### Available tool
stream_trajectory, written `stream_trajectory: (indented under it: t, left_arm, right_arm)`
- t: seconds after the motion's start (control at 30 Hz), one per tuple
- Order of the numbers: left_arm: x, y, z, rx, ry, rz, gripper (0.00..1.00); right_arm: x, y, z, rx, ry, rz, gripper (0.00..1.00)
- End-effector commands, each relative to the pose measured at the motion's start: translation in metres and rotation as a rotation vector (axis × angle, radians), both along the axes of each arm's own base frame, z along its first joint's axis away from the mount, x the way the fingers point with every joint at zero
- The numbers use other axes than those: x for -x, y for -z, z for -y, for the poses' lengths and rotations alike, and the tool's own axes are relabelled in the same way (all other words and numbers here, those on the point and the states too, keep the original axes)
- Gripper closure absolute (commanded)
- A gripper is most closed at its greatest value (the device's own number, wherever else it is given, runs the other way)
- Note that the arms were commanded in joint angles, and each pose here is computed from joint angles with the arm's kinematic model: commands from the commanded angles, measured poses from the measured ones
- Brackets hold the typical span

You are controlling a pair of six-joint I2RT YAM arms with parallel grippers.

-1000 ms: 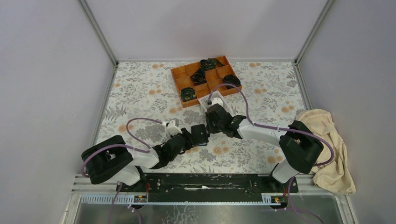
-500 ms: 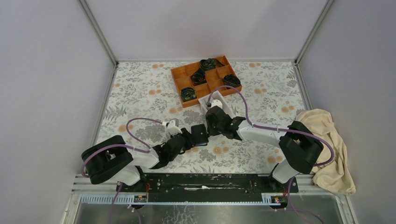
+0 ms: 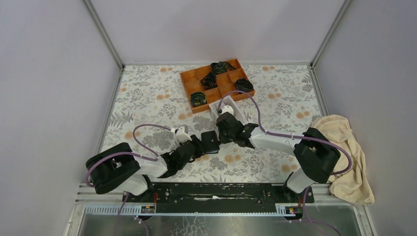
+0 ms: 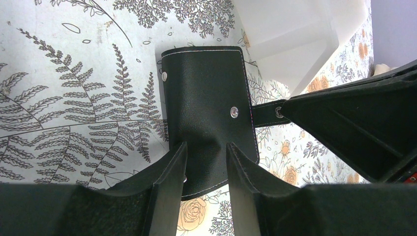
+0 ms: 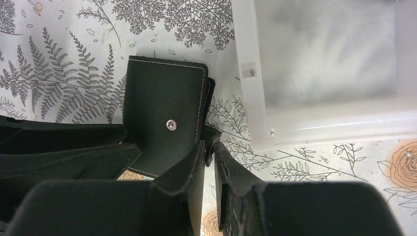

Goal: Put the credit cards into the card holder
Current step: Close the card holder at the center of the board.

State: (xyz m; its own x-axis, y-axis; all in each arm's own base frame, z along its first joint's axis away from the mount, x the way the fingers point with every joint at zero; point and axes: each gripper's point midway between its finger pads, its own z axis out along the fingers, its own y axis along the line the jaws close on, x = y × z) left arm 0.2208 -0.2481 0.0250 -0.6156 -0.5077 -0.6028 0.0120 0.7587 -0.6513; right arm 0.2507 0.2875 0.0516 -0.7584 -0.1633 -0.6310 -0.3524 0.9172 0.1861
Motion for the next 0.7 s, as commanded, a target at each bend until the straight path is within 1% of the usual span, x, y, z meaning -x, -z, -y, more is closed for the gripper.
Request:
stream_trajectory:
  t: [0.0, 0.47, 0.67]
  left_arm:
    - [0.013, 0.039, -0.031, -0.167, -0.017, -0.088, 0.57]
    - [0.013, 0.039, -0.029, -0.167, -0.012, -0.091, 0.57]
    - [0.013, 0.040, -0.029, -0.163, -0.011, -0.092, 0.57]
  right_arm:
    - [-0.002, -0.020, -0.006, -0.032, 0.008, 0.051, 0.81]
    - [-0.004, -0.022, -0.026, -0.036, -0.015, 0.056, 0.89]
    - [-0.004, -0.018, -0.035, -0.028, -0.024, 0.049, 0.91]
